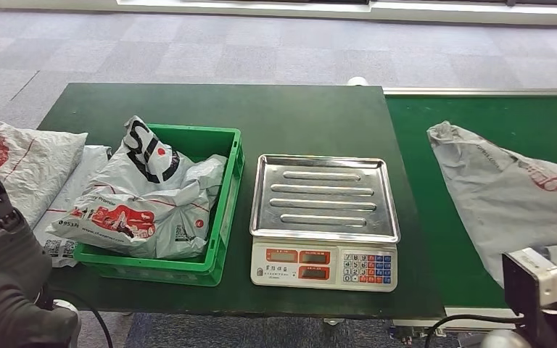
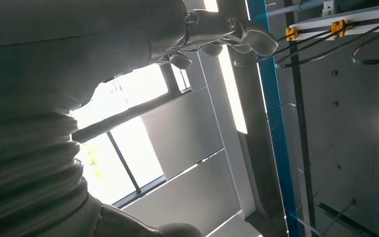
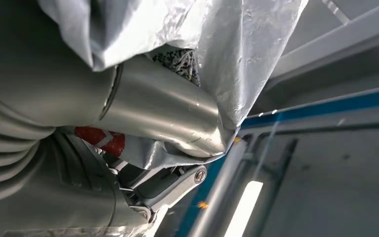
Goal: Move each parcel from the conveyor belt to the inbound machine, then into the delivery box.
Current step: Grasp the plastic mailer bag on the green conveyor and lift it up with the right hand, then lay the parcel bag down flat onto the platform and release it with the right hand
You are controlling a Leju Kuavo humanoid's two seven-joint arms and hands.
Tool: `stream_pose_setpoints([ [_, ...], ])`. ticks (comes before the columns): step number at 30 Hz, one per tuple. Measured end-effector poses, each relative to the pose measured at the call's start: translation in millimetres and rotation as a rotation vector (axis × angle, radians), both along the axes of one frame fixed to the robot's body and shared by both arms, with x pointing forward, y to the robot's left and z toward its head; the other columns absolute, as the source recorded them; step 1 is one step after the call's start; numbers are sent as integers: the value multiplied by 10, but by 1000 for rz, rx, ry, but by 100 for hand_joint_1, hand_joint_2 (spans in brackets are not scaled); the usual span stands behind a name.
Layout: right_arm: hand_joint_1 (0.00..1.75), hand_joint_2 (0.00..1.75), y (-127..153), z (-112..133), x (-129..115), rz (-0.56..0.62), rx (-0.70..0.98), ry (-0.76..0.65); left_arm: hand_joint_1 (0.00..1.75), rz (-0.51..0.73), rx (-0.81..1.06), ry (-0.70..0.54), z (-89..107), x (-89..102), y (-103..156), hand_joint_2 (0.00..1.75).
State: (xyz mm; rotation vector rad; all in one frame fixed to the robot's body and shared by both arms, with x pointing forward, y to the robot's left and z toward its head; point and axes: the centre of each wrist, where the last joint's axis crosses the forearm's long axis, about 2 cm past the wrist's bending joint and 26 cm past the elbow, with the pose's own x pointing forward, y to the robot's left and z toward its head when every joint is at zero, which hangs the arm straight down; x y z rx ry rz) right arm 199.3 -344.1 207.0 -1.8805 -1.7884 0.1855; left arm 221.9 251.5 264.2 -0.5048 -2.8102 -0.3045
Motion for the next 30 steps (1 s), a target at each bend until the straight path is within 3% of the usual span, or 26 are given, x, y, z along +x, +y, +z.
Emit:
stream_pose_setpoints([
  [8, 175, 175, 784, -123, 724, 209, -81, 261, 0, -25, 3, -2, 12, 90, -126, 175],
  [14, 175, 175, 1235, -298, 1018, 336, -110, 342, 0, -16, 14, 12, -25, 99, -151, 175],
  [23, 175, 175, 1444, -576, 1304, 408, -102, 517, 0, 25, 26, 20, -61, 73, -182, 175],
  [29, 175, 175, 1529, -855, 1371, 576, -95, 632, 0, 28, 38, 27, -93, 46, -199, 175],
  [30, 137, 175, 1541, -888, 1370, 590, -97, 647, 0, 26, 41, 27, -96, 44, -202, 175],
])
